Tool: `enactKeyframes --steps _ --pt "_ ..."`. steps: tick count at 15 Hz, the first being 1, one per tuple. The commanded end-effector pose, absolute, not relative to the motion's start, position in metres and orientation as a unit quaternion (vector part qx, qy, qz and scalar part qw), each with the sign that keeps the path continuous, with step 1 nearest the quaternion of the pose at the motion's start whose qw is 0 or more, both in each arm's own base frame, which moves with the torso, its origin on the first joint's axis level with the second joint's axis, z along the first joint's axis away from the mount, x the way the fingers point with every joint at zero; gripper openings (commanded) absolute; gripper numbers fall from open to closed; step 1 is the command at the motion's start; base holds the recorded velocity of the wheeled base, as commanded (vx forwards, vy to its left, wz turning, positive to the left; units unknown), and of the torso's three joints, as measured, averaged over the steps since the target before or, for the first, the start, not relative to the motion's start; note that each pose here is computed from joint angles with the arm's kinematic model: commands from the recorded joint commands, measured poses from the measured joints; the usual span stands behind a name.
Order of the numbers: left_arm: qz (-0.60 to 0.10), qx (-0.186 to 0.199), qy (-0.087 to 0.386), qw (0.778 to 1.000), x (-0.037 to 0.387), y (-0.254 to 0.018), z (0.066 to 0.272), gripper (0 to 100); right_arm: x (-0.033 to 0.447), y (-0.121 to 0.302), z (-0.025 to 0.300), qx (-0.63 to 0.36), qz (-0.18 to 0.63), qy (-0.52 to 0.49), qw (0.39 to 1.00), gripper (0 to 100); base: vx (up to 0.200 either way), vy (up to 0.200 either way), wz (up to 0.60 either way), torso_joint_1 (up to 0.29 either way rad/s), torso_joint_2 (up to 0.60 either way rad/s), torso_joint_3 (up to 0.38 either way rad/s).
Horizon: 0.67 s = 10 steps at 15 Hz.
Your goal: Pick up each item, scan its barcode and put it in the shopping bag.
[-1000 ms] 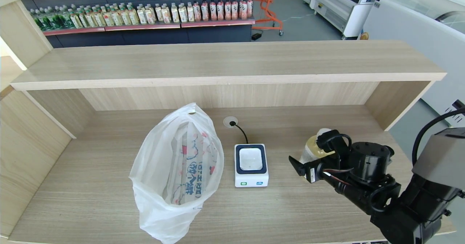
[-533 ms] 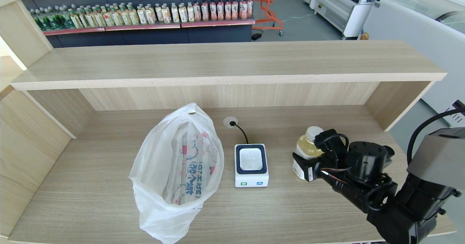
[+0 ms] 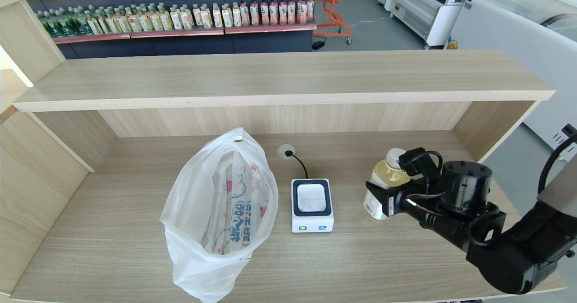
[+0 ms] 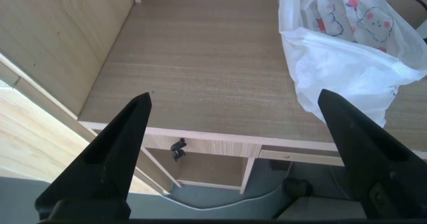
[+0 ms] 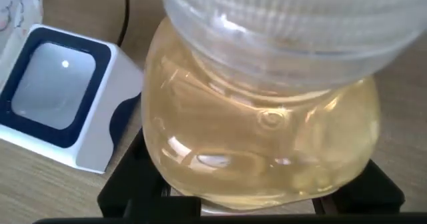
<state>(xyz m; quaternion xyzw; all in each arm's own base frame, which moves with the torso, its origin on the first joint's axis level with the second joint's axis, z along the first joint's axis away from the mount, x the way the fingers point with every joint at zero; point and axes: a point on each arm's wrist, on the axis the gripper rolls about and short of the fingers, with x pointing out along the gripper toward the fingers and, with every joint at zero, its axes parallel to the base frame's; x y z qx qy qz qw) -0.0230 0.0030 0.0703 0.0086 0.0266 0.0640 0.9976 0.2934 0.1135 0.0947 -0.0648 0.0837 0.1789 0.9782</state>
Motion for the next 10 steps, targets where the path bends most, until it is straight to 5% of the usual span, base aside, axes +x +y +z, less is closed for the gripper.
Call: enactKeyframes --steps 1,4,10 --pt "0.064 0.009 0.026 0.998 -0.023 0.003 0.070 100 0.251 0.094 0.200 0.023 0.264 0.051 0.963 0 0.000 0.000 0.00 0.000 0.00 0.000" --pt "0.064 0.009 0.026 0.998 -0.023 0.003 0.070 100 0.191 0.081 0.241 0.062 0.416 0.065 0.905 0 0.000 0.000 0.00 0.000 0.00 0.000" --pt "0.064 0.009 0.026 0.998 -0.023 0.003 0.070 100 0.161 0.097 0.261 0.117 0.534 0.069 0.834 0 0.000 0.000 0.00 0.000 0.00 0.000"
